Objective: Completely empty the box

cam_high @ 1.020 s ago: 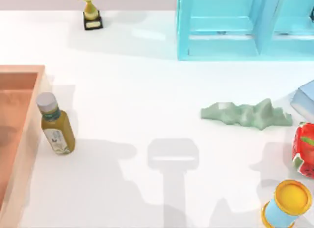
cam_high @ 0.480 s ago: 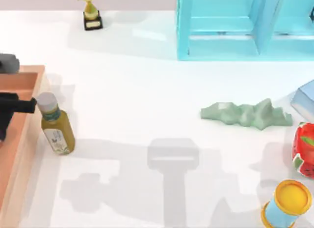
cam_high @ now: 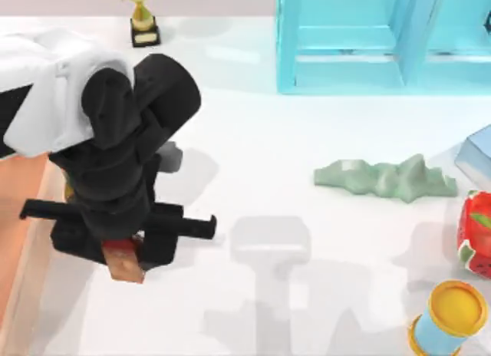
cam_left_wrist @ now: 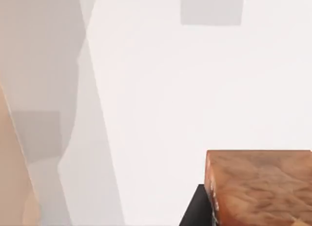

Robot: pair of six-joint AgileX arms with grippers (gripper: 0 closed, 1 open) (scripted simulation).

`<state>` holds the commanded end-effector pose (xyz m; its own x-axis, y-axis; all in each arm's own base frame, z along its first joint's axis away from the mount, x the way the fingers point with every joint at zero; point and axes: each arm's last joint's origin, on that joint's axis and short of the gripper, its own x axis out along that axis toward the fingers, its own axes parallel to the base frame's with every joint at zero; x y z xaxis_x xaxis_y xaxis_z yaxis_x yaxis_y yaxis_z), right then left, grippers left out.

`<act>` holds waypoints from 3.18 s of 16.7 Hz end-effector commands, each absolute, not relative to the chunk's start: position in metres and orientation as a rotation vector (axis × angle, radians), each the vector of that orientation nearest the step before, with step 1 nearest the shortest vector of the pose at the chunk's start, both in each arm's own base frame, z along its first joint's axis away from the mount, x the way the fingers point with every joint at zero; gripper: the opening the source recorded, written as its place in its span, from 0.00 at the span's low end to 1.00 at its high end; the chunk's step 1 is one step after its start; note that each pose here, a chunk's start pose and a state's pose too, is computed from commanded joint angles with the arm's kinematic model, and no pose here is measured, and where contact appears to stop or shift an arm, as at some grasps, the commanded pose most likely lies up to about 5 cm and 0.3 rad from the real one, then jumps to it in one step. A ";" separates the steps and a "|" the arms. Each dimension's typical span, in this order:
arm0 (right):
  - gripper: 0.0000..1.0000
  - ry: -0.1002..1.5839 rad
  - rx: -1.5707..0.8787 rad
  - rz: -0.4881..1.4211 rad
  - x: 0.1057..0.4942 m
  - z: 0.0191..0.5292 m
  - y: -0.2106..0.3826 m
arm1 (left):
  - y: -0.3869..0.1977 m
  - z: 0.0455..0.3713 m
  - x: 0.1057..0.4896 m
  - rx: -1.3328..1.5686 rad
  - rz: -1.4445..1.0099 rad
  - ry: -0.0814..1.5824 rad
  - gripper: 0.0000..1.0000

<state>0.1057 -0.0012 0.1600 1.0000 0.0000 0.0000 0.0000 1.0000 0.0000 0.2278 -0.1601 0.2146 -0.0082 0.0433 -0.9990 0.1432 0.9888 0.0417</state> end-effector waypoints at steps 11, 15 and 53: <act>1.00 0.000 0.000 0.000 0.106 0.160 -0.001 | -0.228 0.173 0.194 0.021 -0.017 1.568 0.00; 1.00 0.000 0.000 0.000 0.106 0.160 -0.001 | -0.229 0.172 0.193 0.017 -0.014 1.569 0.00; 1.00 0.000 0.000 0.000 0.106 0.160 -0.001 | -0.230 0.131 0.194 0.016 -0.016 1.567 1.00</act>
